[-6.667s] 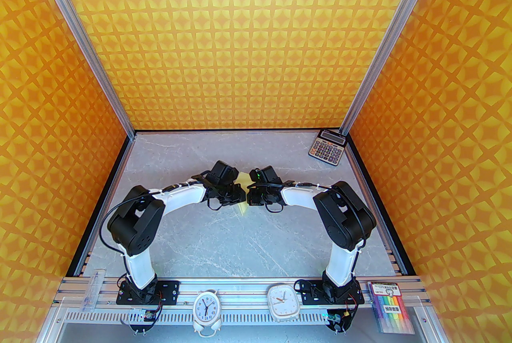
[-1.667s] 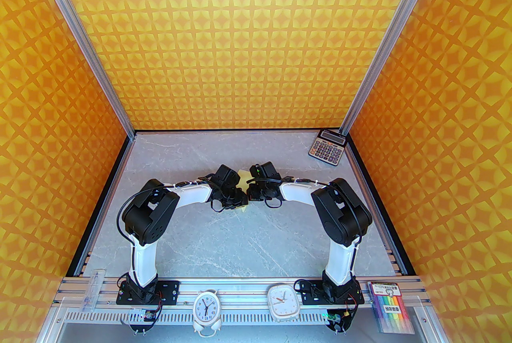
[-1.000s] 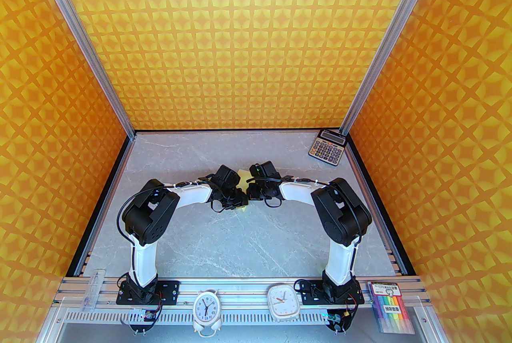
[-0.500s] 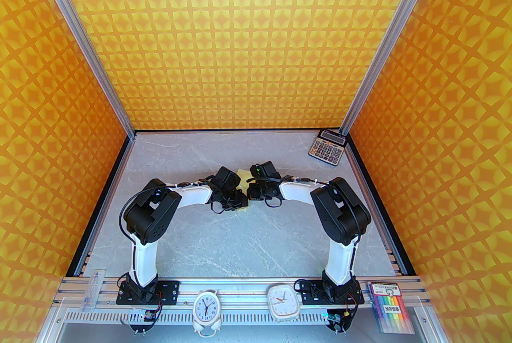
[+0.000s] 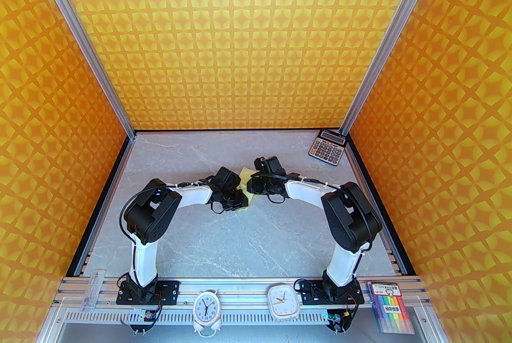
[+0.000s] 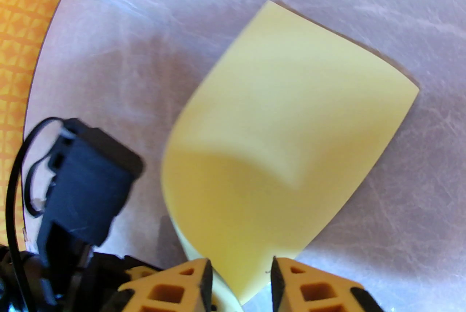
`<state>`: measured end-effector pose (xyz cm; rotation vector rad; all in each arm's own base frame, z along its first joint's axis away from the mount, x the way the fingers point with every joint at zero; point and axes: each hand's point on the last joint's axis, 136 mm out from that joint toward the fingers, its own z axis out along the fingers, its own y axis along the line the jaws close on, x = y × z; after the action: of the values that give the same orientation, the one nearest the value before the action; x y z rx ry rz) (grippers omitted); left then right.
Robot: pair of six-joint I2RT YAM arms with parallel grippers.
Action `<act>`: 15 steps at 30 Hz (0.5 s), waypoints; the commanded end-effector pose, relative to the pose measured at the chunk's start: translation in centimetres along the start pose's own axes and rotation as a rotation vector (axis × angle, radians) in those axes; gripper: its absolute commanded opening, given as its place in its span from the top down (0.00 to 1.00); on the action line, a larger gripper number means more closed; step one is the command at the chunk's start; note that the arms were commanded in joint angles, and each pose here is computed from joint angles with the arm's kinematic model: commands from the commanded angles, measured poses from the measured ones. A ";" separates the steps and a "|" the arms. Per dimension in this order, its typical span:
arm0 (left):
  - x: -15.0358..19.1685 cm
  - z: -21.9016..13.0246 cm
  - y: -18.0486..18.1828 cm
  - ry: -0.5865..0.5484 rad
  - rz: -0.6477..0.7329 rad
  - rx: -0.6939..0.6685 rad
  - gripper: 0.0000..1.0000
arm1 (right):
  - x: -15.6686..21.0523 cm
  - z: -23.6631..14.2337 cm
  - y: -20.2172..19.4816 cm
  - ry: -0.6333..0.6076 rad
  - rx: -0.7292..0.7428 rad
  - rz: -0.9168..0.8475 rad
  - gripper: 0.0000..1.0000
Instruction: Fold a paper plane with a square sheet of paper (fold left side to right side)
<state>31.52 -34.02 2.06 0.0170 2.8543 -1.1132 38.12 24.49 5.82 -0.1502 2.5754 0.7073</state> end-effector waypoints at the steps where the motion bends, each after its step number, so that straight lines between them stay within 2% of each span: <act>1: 2.0 1.2 2.3 0.068 -0.044 -0.060 0.84 | 0.7 -0.6 -0.3 0.002 0.001 0.026 0.70; 5: 1.9 1.2 2.2 0.069 -0.044 -0.061 0.84 | 0.3 -1.7 -0.7 -0.050 0.033 0.038 0.68; 6: 1.9 1.2 2.2 0.069 -0.045 -0.061 0.84 | 0.3 -1.7 -0.5 -0.039 0.024 0.032 0.64; 9: 1.8 1.2 2.1 0.069 -0.042 -0.060 0.84 | 0.9 -1.0 -0.2 0.008 -0.001 0.021 0.64; 13: 1.8 1.2 2.1 0.069 -0.040 -0.061 0.84 | 1.2 -0.1 -0.4 0.037 0.002 0.010 0.70; 15: 1.8 1.1 2.0 0.066 -0.038 -0.059 0.84 | 1.3 0.3 -0.7 0.048 0.014 0.009 0.80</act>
<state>31.53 -34.02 2.05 0.0174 2.8545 -1.1129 36.81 23.79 5.11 -0.1359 2.6066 0.6971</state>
